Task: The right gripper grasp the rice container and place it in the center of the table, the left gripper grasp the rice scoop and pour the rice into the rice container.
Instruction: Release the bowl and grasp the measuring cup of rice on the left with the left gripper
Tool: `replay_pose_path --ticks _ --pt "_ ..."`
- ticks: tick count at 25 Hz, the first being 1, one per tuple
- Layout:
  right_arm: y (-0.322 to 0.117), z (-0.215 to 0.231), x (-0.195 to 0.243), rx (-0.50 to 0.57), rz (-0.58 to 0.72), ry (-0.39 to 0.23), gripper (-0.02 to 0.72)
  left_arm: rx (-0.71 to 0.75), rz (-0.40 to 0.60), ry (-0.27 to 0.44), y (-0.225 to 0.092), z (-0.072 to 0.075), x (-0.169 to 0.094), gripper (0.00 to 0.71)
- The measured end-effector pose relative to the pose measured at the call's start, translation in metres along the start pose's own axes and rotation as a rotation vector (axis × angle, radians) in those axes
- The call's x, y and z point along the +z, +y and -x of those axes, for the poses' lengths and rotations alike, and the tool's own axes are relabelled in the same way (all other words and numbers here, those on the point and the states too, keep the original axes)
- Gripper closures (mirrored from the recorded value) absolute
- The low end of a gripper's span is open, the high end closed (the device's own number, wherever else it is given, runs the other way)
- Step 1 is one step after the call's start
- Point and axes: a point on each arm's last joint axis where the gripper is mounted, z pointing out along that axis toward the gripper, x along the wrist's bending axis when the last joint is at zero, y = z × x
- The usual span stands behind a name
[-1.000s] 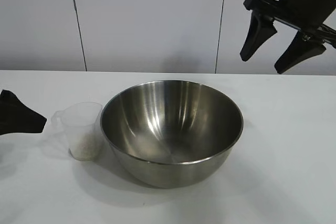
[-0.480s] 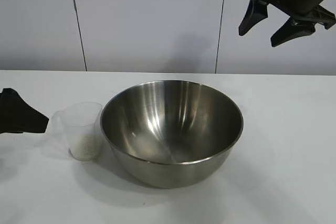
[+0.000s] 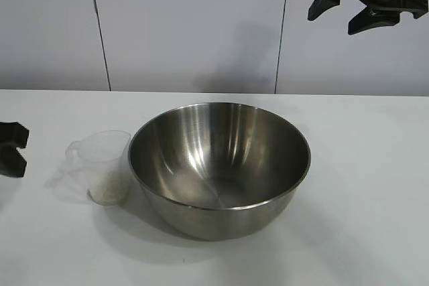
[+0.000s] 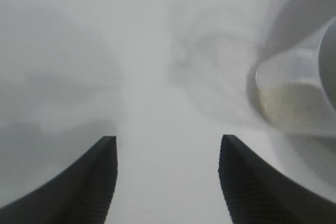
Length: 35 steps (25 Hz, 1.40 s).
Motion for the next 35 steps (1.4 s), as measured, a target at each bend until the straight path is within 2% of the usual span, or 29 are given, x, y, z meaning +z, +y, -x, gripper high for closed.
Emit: replay_pose_path --ticks 2,4,8,10,13,19,23,29,35 --pt "-0.003 -0.001 0.000 0.000 -0.037 0.008 0.219 0.012 0.083 -0.002 0.002 0.003 0.003 0.287" --pt "-0.012 -0.002 0.000 -0.001 -0.128 0.025 0.219 -0.019 0.126 -0.012 -0.004 0.002 0.008 0.287" --pt "-0.033 -0.004 0.001 -0.003 -0.342 0.060 0.219 -0.064 0.186 -0.071 -0.031 -0.001 0.018 0.287" --pt "-0.041 -0.004 0.001 -0.004 -0.429 0.073 0.219 -0.061 0.274 -0.106 -0.035 -0.001 0.018 0.287" --pt "-0.044 -0.005 0.000 -0.004 -0.465 0.080 0.219 -0.012 0.373 -0.129 -0.037 0.000 0.019 0.287" --pt "-0.044 -0.005 -0.001 -0.006 -0.466 0.078 0.219 0.049 0.322 -0.162 -0.064 -0.002 0.022 0.287" --pt "-0.044 -0.005 -0.001 -0.006 -0.466 0.078 0.219 0.059 0.392 -0.194 -0.068 -0.002 0.013 0.287" --pt "-0.044 -0.005 0.000 -0.004 -0.463 0.079 0.219 0.092 0.378 -0.225 -0.073 0.001 0.011 0.287" --pt "-0.047 -0.009 -0.003 0.042 -0.507 0.122 0.219 0.199 0.368 -0.214 -0.074 0.002 0.019 0.287"
